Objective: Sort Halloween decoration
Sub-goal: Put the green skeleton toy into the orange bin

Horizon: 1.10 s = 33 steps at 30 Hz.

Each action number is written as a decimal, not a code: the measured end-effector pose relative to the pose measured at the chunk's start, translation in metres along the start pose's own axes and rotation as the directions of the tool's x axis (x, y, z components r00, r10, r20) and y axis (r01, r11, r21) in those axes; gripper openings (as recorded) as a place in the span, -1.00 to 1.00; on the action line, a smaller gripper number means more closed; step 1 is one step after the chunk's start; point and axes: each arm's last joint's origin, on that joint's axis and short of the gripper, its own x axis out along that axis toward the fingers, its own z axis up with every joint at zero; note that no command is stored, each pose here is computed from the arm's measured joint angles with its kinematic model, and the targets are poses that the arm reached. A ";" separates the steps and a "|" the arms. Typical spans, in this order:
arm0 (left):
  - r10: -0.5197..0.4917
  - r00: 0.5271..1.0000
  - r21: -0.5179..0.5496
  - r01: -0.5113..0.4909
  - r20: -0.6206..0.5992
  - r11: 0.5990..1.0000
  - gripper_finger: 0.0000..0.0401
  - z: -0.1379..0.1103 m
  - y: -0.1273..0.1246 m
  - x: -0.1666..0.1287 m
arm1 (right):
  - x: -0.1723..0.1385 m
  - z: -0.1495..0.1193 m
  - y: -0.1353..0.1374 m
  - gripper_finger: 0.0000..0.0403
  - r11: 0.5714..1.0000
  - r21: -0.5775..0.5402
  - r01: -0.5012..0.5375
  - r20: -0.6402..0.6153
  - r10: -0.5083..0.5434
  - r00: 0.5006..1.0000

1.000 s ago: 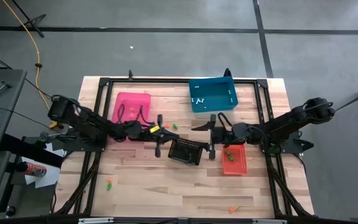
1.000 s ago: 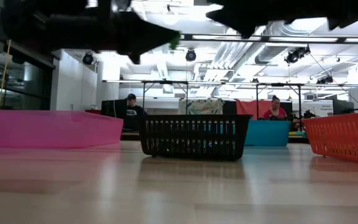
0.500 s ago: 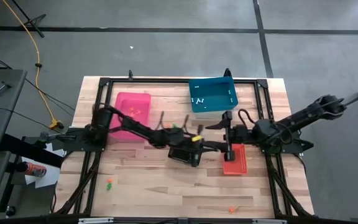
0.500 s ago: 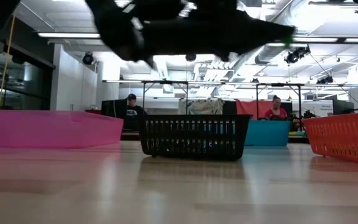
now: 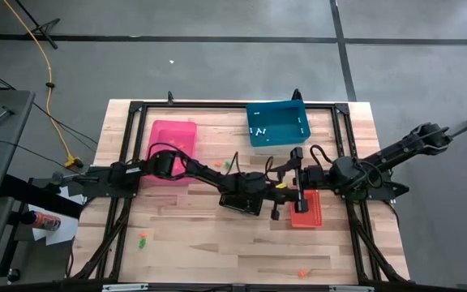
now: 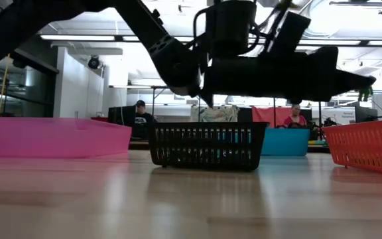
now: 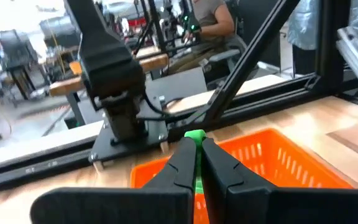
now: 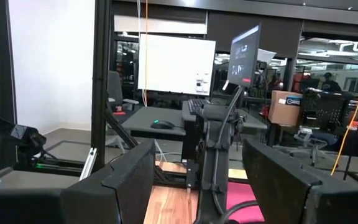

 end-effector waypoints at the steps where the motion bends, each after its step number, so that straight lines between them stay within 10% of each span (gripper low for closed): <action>1: 0.001 1.000 -0.013 -0.002 -0.015 1.000 -0.99 0.000 0.000 0.002 | 0.000 0.000 0.000 0.17 1.000 0.000 0.000 0.000 0.000 1.000; 14: -0.051 0.975 -0.069 0.037 -0.215 0.997 -0.26 0.022 0.001 0.014 | 0.000 0.000 0.000 0.17 1.000 0.001 0.001 0.004 -0.001 1.000; 24: -0.187 0.805 -0.163 0.113 -0.564 0.980 0.01 0.065 0.008 -0.045 | 0.000 0.001 0.000 0.17 1.000 0.003 0.001 0.010 -0.001 1.000; 33: -0.113 0.952 -0.244 0.043 -0.284 0.969 -0.13 0.086 0.004 -0.169 | 0.000 -0.002 0.000 0.17 1.000 -0.030 -0.004 -0.017 0.003 1.000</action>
